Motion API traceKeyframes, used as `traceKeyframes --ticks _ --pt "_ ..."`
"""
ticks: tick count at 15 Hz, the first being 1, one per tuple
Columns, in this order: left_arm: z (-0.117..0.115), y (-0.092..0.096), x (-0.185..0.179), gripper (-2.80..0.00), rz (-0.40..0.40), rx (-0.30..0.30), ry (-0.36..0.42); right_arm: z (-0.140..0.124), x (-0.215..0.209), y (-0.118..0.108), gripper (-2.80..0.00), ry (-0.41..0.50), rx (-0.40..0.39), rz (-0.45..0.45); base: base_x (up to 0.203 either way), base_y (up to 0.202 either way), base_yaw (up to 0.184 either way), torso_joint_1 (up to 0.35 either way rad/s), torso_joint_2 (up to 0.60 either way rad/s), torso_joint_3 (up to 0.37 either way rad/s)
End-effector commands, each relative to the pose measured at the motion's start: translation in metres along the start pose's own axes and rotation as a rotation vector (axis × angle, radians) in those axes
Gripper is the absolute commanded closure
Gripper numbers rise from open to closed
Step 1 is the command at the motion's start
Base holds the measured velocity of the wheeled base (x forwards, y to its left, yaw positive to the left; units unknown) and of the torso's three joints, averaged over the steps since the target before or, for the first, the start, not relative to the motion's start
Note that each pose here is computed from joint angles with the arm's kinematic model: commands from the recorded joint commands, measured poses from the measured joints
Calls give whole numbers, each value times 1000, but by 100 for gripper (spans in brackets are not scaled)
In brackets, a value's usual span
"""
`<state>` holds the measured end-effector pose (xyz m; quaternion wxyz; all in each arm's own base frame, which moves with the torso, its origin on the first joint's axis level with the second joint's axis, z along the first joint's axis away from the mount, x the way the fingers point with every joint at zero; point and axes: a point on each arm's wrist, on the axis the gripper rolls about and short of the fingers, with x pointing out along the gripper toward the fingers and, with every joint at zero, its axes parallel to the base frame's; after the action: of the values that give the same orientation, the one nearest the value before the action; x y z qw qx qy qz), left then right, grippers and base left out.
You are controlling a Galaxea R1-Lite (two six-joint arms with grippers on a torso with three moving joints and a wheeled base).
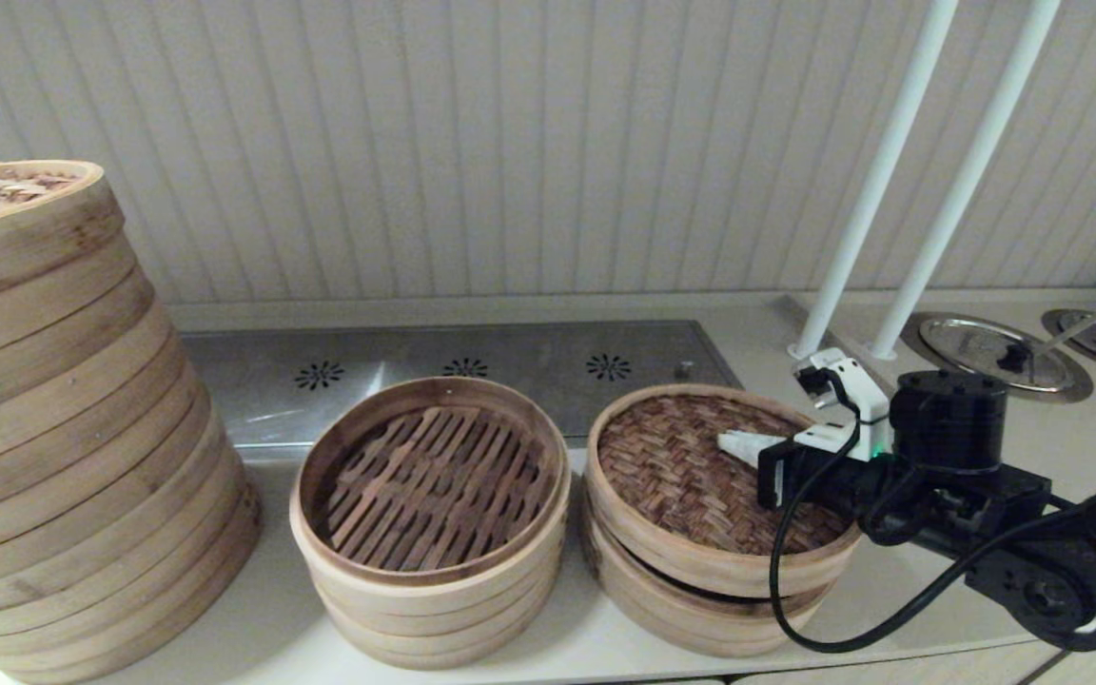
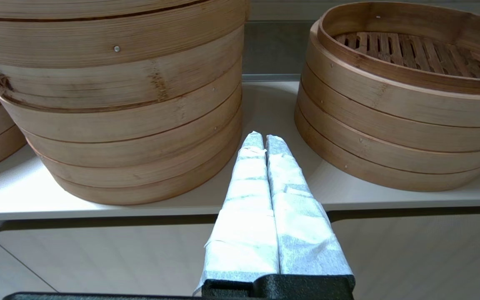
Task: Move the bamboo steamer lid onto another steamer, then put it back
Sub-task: Put the steamer
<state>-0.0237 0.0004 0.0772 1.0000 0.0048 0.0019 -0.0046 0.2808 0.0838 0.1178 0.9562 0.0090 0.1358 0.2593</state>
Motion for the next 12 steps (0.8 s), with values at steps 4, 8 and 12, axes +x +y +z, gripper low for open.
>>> traceKeyframes --ticks 4,8,12 --pt "0 0 0 0 0 1 2 -7 -2 5 0 16 0 16 0 0 0 0 0 0" --pt "0 0 0 0 0 0 1 -16 -5 5 0 48 9 14 0 0 0 0 0 0" --pt "0 0 0 0 0 0 2 -23 -4 4 0 73 16 14 0 0 0 0 0 0"
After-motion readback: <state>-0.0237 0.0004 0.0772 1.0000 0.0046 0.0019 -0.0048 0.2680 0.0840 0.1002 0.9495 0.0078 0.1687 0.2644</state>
